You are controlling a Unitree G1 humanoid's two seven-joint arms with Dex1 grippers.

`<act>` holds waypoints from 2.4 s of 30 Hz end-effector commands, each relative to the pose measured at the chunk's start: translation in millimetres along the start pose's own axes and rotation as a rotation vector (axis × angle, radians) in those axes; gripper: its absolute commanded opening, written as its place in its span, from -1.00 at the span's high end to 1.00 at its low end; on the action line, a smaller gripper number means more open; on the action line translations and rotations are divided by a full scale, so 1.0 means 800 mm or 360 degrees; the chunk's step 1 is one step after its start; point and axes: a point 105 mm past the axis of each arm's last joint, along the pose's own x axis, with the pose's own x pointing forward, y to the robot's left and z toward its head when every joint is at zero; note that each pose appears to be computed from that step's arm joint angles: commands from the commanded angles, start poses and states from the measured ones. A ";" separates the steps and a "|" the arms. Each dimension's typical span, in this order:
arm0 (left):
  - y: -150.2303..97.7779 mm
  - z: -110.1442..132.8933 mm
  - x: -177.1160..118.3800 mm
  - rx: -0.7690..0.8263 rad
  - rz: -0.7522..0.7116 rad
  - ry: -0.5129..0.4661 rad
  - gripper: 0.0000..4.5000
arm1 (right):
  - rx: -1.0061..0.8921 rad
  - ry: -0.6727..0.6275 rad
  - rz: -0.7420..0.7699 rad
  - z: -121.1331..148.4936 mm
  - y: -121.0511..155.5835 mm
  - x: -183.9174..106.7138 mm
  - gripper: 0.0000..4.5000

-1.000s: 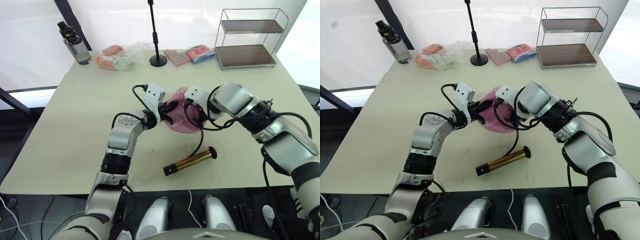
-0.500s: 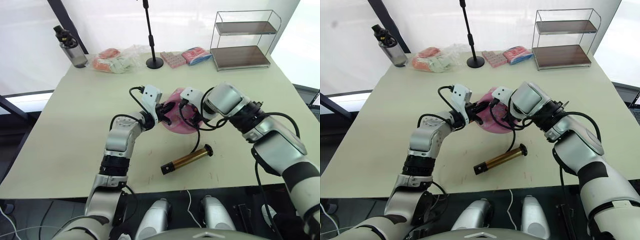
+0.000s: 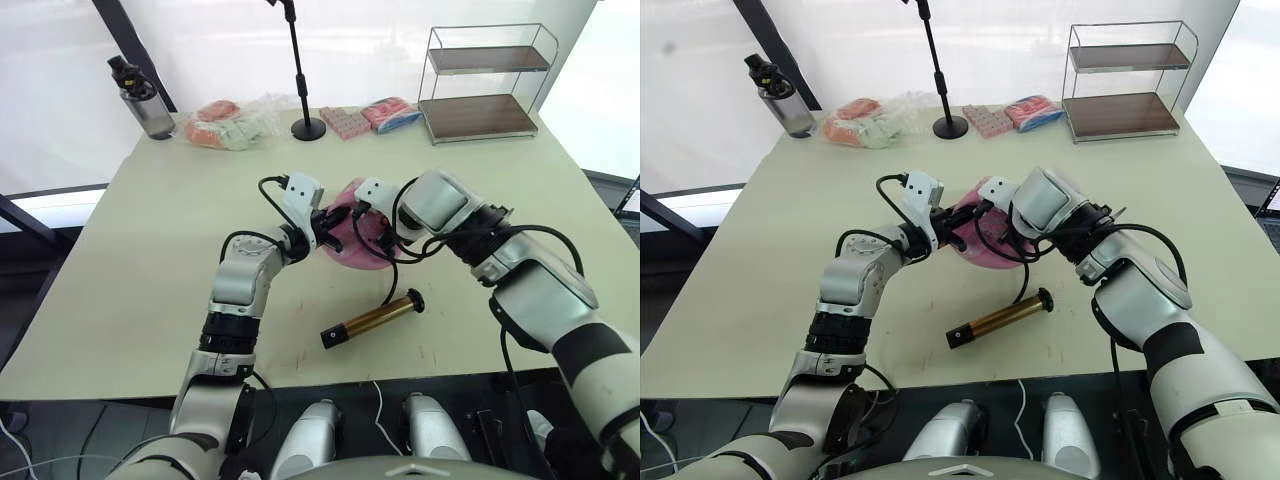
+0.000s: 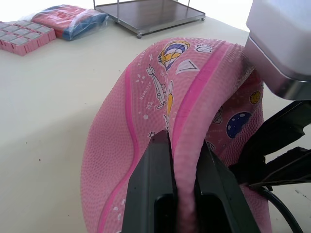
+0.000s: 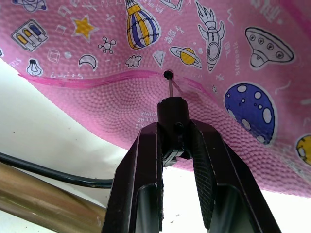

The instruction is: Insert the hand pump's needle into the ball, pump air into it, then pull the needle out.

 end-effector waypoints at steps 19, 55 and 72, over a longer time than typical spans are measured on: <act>-0.035 -0.038 0.012 -0.0117 -0.0163 0.0134 0.96 | -0.0294 -0.0124 -0.0029 0.036 0.019 0.009 0.86; -0.027 -0.047 0.011 -0.0103 -0.0142 0.0168 0.96 | -0.0375 -0.0214 0.0060 0.023 0.012 0.000 0.86; -0.026 -0.050 0.013 -0.0081 -0.0144 0.0176 0.96 | -0.0352 -0.0226 0.0019 0.007 0.001 -0.009 0.86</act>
